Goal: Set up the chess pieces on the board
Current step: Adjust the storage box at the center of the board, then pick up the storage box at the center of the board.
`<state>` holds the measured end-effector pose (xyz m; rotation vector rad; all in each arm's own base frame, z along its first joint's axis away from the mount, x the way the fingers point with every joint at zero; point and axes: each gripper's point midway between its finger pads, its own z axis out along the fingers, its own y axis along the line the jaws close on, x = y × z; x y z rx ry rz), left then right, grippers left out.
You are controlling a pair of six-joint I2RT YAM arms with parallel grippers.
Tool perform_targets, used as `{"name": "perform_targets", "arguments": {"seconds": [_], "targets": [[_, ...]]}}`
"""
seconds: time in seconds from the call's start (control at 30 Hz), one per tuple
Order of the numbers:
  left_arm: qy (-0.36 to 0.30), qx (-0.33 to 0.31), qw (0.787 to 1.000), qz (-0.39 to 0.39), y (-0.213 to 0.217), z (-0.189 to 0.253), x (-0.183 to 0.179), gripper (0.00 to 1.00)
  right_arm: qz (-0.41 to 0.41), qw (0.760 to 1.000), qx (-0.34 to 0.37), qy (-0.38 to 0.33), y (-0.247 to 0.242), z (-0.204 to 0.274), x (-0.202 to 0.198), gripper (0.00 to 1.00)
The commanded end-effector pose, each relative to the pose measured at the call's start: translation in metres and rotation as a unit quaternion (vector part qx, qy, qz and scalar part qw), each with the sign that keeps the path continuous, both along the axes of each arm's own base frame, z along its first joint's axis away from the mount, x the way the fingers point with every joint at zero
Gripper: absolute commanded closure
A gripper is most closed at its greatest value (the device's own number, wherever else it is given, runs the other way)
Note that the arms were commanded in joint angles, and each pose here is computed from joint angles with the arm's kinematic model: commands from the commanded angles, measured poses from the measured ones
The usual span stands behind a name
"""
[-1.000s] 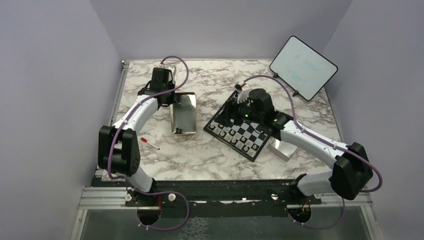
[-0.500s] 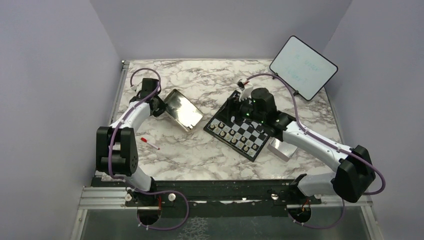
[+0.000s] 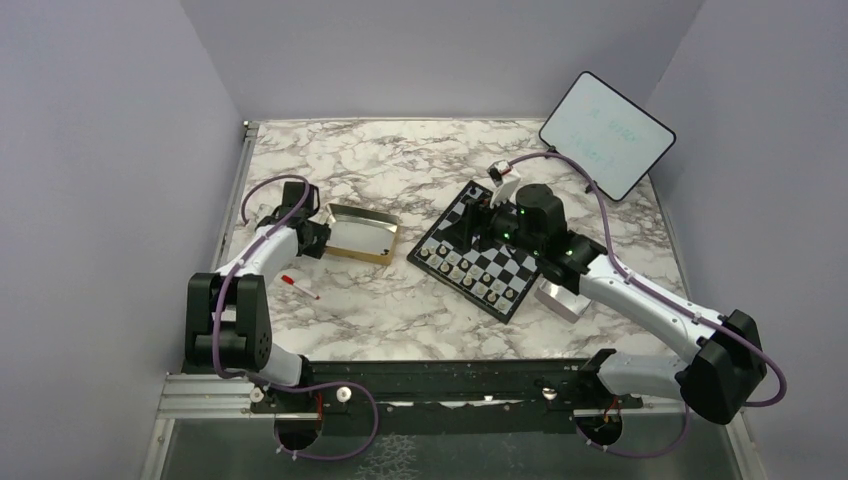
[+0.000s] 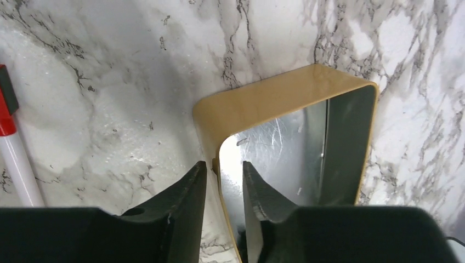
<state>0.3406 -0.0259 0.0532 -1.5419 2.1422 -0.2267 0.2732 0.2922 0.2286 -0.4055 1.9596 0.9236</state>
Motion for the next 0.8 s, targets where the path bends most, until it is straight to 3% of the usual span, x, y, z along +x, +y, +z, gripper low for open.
{"name": "perform_targets", "arguments": {"seconds": [0.0,0.13,0.27,0.4,0.57,0.77], "targets": [[-0.033,-0.004,0.999,0.030,0.005,0.020,0.007,0.64,-0.006,1.000,-0.005,-0.012,-0.002,0.000,0.001,0.30],[-0.075,0.054,0.992,-0.081,0.003,0.049,0.023,0.53,-0.003,1.000,-0.007,-0.009,-0.002,-0.004,0.000,0.30],[-0.170,0.112,0.944,-0.260,-0.017,0.091,0.044,0.52,0.004,1.000,-0.008,-0.012,-0.001,-0.005,-0.001,0.30],[-0.259,0.178,0.828,-0.465,-0.049,0.123,0.054,0.52,0.012,1.000,-0.010,-0.014,0.001,-0.007,-0.002,0.29],[-0.271,0.218,0.692,-0.633,-0.071,0.120,0.063,0.57,0.021,0.999,-0.016,-0.018,0.002,-0.005,-0.002,0.30],[-0.253,0.243,0.579,-0.736,-0.076,0.096,0.083,0.57,0.018,0.999,-0.042,-0.019,-0.005,-0.005,-0.003,0.30]]}}
